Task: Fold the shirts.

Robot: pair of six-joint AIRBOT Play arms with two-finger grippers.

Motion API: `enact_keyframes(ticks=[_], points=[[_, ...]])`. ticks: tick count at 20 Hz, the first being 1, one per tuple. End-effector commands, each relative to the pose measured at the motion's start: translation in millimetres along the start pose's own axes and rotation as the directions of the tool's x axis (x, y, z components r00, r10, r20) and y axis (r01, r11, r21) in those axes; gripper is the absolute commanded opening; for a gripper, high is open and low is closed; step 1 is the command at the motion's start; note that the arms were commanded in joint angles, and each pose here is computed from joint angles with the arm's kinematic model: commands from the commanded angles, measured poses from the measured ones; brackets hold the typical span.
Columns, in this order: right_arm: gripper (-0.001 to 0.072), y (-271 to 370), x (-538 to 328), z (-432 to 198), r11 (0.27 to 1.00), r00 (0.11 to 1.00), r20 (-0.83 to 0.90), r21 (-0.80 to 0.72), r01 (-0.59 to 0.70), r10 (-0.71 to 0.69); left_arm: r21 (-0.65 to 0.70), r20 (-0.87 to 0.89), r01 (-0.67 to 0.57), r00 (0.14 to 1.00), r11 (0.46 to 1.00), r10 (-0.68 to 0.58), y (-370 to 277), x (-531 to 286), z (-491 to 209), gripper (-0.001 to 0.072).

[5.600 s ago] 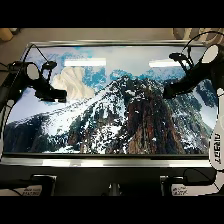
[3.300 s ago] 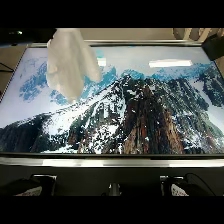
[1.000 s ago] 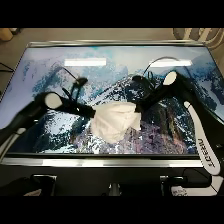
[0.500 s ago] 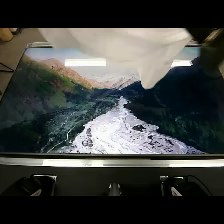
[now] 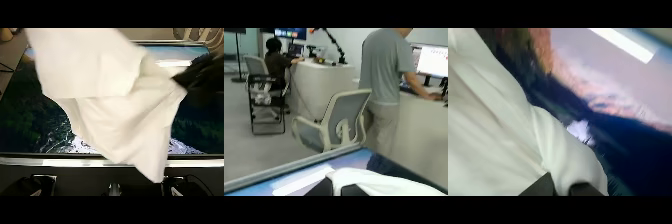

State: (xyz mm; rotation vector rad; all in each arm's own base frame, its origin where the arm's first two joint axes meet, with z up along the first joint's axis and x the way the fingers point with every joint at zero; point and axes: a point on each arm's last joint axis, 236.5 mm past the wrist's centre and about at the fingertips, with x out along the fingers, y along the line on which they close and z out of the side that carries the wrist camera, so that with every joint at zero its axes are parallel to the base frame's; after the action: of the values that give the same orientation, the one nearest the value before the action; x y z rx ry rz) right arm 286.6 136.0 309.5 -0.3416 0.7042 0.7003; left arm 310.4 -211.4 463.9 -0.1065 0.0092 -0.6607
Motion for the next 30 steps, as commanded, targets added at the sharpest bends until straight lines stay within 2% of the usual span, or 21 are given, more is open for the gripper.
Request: enact_keyframes(ticks=[1, 5, 7, 9, 10, 11, 12, 13, 15, 16, 17, 18, 20, 22, 24, 26, 30], points=[[0.0022, 5, 88, -99, 0.977, 0.909, -0.364, 0.134, -0.165, 0.203, -0.031, -0.236, -0.133, 0.964, 0.991, 0.122, 55, 50, -106, 0.003], [0.0022, 4, 227, -179, 0.91, 0.883, -0.36, 0.385, -0.154, 0.302, -0.244, -0.567, -0.346, 0.809, 0.906, 0.156, 104, 95, -296, 0.003], [0.0023, 14, 275, -199, 0.837, 0.881, -0.301, 0.521, -0.169, 0.366, -0.327, -0.697, -0.436, 0.71, 0.839, 0.097, 104, 103, -385, 0.003], [0.0025, 13, 302, -197, 0.803, 0.889, -0.246, 0.564, -0.192, 0.386, -0.419, -0.759, -0.492, 0.651, 0.763, 0.003, 92, 110, -437, 0.0032], [0.0093, 10, 307, -191, 0.803, 0.899, -0.22, 0.56, -0.202, 0.38, -0.489, -0.76, -0.515, 0.648, 0.704, -0.054, 82, 115, -449, 0.0057], [0.0264, 2, 306, -181, 0.833, 0.911, -0.208, 0.512, -0.208, 0.355, -0.567, -0.743, -0.532, 0.66, 0.629, -0.111, 71, 121, -452, 0.0257], [0.0468, -7, 301, -168, 0.871, 0.924, -0.198, 0.443, -0.213, 0.327, -0.615, -0.724, -0.536, 0.674, 0.578, -0.144, 66, 125, -448, 0.0555], [0.0665, -20, 289, -153, 0.897, 0.934, -0.187, 0.386, -0.215, 0.304, -0.624, -0.72, -0.534, 0.676, 0.57, -0.155, 68, 125, -442, 0.0677], [0.0679, -61, 249, -124, 0.913, 0.954, -0.148, 0.358, -0.195, 0.262, -0.584, -0.742, -0.483, 0.643, 0.653, -0.187, 83, 110, -425, 0.0667], [0.0679, -88, 226, -117, 0.915, 0.966, -0.127, 0.368, -0.164, 0.224, -0.553, -0.773, -0.483, 0.601, 0.679, -0.203, 95, 95, -419, 0.066], [0.0677, -118, 202, -118, 0.911, 0.978, -0.111, 0.396, -0.117, 0.174, -0.516, -0.809, -0.502, 0.553, 0.694, -0.201, 108, 76, -417, 0.0615], [0.0675, -143, 183, -131, 0.896, 0.985, -0.112, 0.437, -0.073, 0.135, -0.48, -0.841, -0.524, 0.503, 0.704, -0.199, 116, 55, -417, 0.0591], [0.0667, -169, 161, -183, 0.856, 0.971, -0.211, 0.517, 0.01, 0.116, -0.413, -0.886, -0.53, 0.421, 0.74, -0.193, 114, 20, -427, 0.0593], [0.0667, -172, 162, -231, 0.805, 0.948, -0.288, 0.59, 0.06, 0.14, -0.412, -0.902, -0.544, 0.356, 0.73, -0.244, 85, -4, -459, 0.0613], [0.0666, -148, 182, -254, 0.759, 0.93, -0.285, 0.652, 0.01, 0.232, -0.449, -0.893, -0.558, 0.311, 0.698, -0.325, 44, -17, -497, 0.0613], [0.0666, -127, 199, -263, 0.745, 0.909, -0.289, 0.666, -0.035, 0.301, -0.496, -0.868, -0.569, 0.331, 0.655, -0.369, 8, -15, -524, 0.0613], [0.067, -104, 233, -254, 0.785, 0.891, -0.311, 0.615, -0.076, 0.33, -0.558, -0.829, -0.577, 0.366, 0.596, -0.422, -45, 4, -552, 0.061]])
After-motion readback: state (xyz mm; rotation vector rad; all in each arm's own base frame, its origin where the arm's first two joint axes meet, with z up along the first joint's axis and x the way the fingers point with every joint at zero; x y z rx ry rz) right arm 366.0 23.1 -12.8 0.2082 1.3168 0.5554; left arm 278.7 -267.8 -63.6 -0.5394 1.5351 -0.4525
